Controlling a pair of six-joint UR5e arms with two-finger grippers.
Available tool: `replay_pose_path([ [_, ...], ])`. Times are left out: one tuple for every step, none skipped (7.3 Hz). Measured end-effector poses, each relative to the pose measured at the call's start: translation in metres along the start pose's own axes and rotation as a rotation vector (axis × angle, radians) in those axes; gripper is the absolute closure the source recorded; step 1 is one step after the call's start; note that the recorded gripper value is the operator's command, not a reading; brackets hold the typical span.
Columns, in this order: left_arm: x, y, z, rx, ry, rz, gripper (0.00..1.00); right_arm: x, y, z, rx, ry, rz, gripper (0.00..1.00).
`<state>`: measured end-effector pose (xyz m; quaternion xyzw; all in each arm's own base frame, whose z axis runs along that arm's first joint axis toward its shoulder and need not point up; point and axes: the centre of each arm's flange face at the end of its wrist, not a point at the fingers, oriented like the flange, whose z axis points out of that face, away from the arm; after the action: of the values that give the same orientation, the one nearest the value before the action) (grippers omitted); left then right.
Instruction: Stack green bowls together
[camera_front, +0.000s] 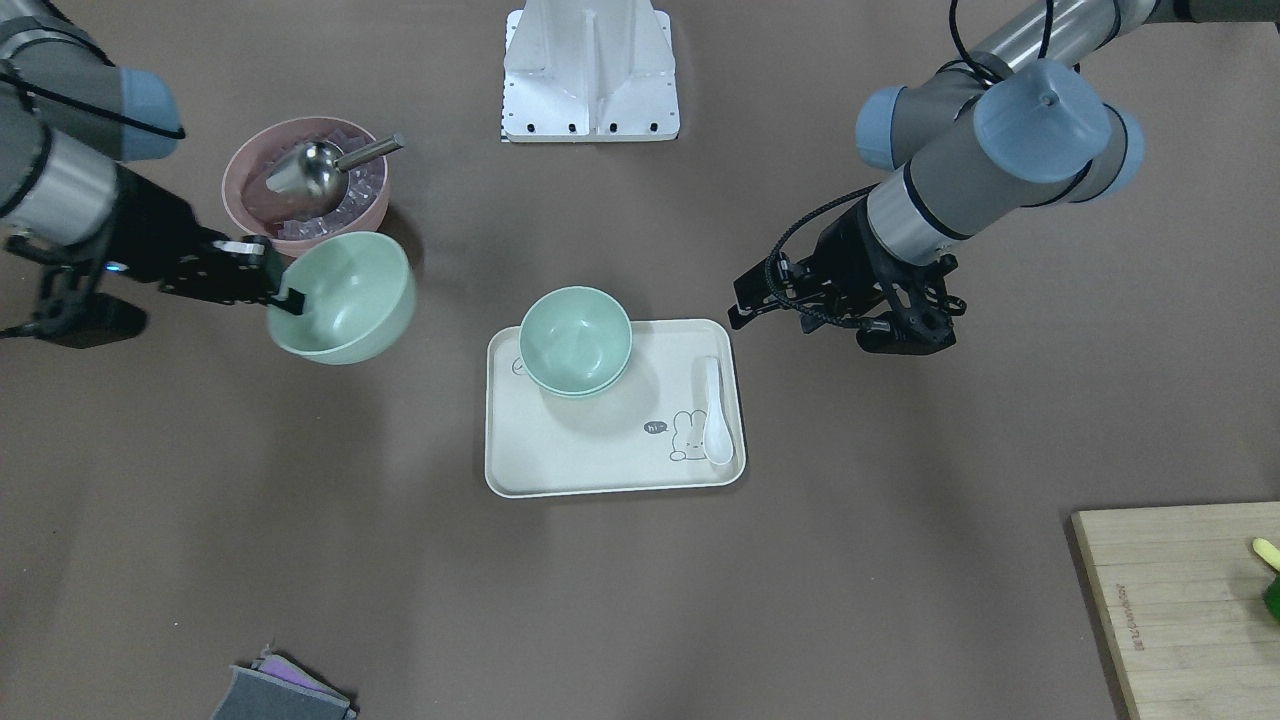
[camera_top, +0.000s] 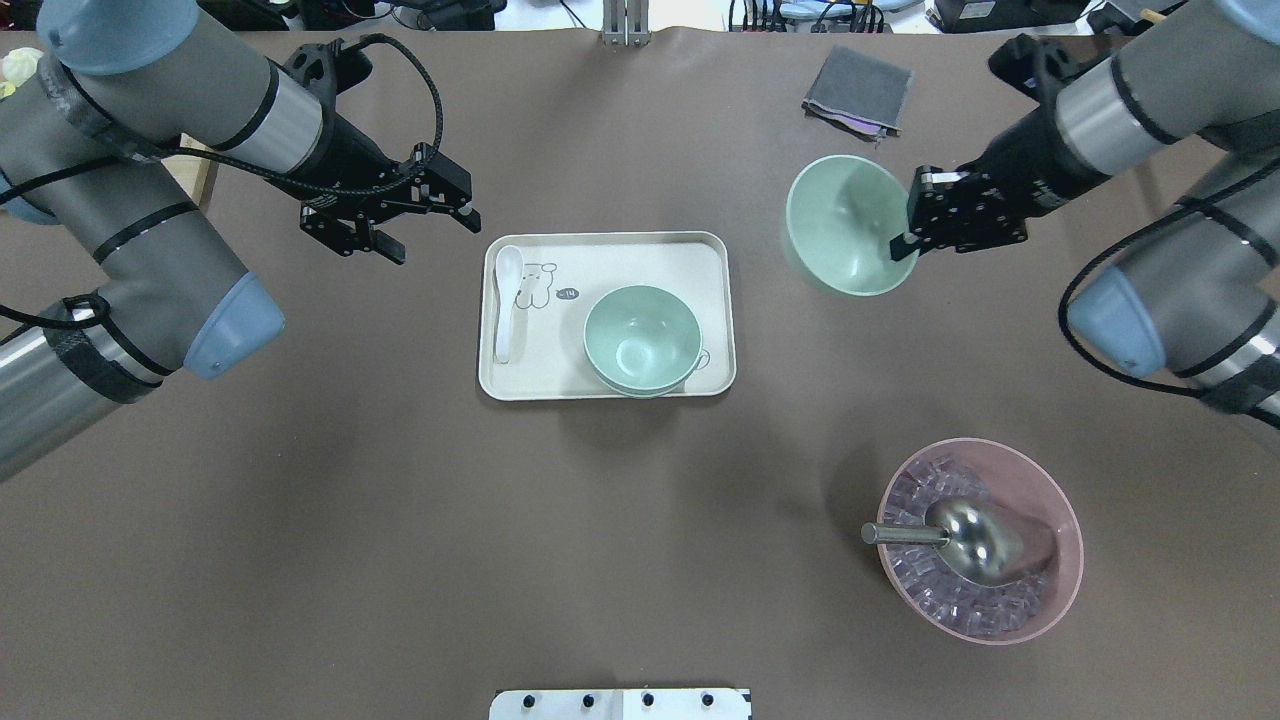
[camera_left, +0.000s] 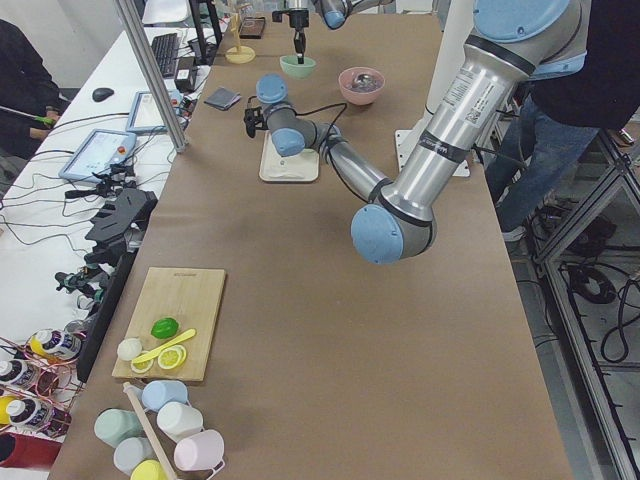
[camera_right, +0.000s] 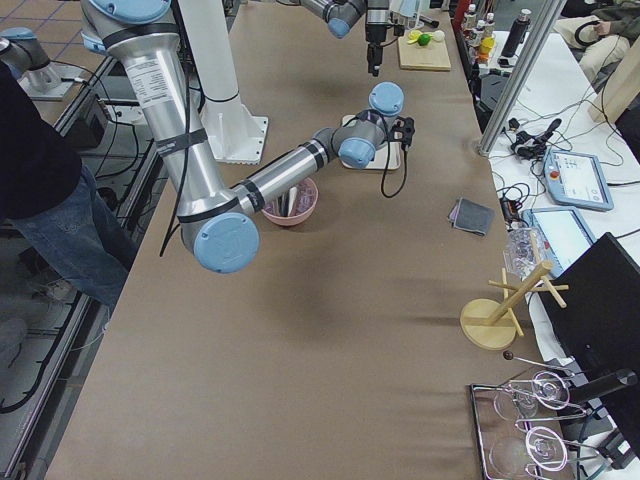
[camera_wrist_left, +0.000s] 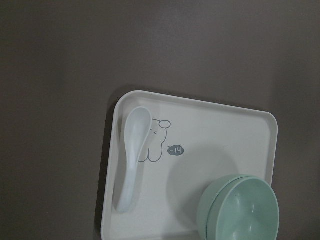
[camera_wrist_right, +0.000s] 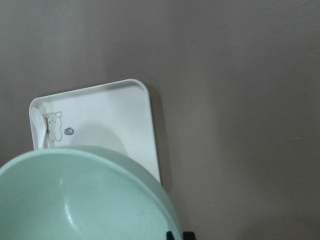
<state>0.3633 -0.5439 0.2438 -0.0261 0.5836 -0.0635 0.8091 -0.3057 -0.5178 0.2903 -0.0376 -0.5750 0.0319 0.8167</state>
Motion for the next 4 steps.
replay_pose_path([
  [-0.002,-0.001,-0.002,0.0,0.0,-0.001,0.02,-0.03,0.007,0.034,-0.008,0.007,0.0,1.0],
  [-0.004,-0.001,-0.002,0.0,-0.002,-0.004,0.02,-0.049,0.009,0.058,-0.02,0.012,-0.002,1.0],
  [-0.009,-0.001,-0.001,-0.002,-0.006,-0.007,0.02,-0.064,0.007,0.076,-0.031,0.017,-0.005,1.0],
  [-0.012,-0.001,0.0,-0.004,-0.009,-0.01,0.02,-0.075,0.003,0.092,-0.038,0.017,-0.013,1.0],
])
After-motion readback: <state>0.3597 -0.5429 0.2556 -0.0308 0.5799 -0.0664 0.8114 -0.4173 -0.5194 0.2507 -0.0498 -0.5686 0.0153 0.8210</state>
